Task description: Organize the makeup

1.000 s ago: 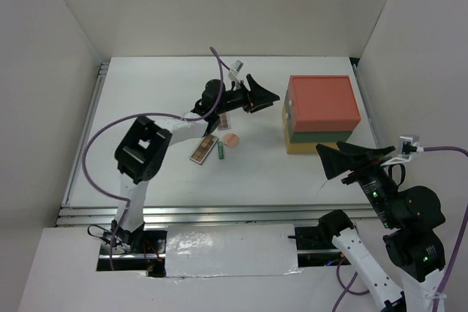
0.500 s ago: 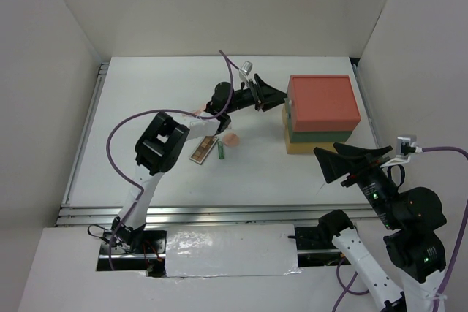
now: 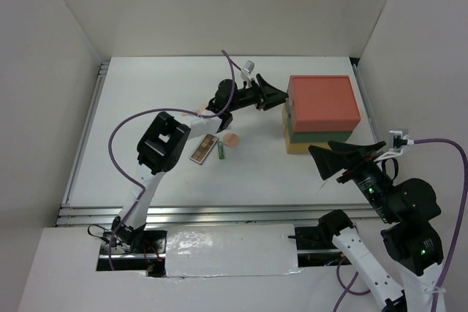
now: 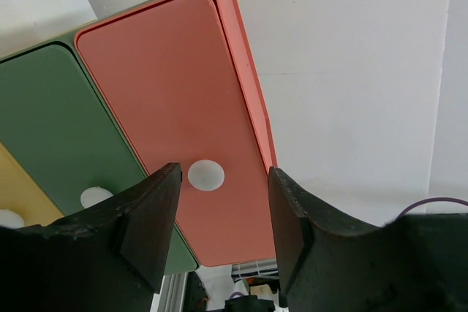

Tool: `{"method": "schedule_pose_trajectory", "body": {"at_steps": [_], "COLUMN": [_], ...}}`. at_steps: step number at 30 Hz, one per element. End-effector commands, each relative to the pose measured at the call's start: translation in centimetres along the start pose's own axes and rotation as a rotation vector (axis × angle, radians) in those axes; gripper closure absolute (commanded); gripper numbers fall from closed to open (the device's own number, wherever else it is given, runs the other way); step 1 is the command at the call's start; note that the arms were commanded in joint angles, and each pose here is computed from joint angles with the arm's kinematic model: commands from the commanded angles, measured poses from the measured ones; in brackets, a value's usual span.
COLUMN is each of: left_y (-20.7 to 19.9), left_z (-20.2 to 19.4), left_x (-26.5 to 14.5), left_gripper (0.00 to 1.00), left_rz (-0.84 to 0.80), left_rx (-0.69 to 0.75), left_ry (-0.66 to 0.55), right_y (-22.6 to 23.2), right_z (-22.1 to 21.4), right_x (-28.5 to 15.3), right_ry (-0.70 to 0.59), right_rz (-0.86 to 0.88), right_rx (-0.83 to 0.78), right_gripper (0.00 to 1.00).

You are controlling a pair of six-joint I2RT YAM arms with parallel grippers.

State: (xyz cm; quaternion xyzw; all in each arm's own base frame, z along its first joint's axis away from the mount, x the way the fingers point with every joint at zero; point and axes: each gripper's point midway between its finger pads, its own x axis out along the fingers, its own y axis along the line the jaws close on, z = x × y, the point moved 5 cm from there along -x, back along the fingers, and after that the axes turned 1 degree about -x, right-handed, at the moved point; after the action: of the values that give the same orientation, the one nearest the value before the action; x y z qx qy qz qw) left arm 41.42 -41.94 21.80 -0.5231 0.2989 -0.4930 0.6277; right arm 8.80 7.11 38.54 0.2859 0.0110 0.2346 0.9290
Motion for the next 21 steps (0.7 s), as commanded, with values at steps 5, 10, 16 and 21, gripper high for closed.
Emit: {"method": "schedule_pose_trajectory", "body": {"at_steps": [5, 10, 16, 21], "left_y": [-0.5, 0.2, 0.0, 0.7], "left_z": [-0.2, -0.5, -0.9, -1.3], "left_x": [0.9, 1.1, 1.8, 1.8], "left_gripper": [0.36, 0.31, 0.36, 0.41], "left_rz": [-0.024, -0.013, -0.009, -0.021], "left_rx": [0.039, 0.026, 0.027, -0.005], "left_ry": [-0.004, -0.002, 0.005, 0.01], "right_y": [1.1, 1.1, 1.0, 0.9], "right_z": [1.3, 1.3, 1.2, 1.3], "right_x": [0.0, -0.1, -0.1, -0.2], "right_ry": [-0.028, -0.027, -0.022, -0.029], "right_rz": [0.036, 0.035, 0.029, 0.022], "right_rx": [-0.003, 0.001, 0.0, -0.003], "right_gripper": [0.0, 0.0, 0.0, 0.0]}}
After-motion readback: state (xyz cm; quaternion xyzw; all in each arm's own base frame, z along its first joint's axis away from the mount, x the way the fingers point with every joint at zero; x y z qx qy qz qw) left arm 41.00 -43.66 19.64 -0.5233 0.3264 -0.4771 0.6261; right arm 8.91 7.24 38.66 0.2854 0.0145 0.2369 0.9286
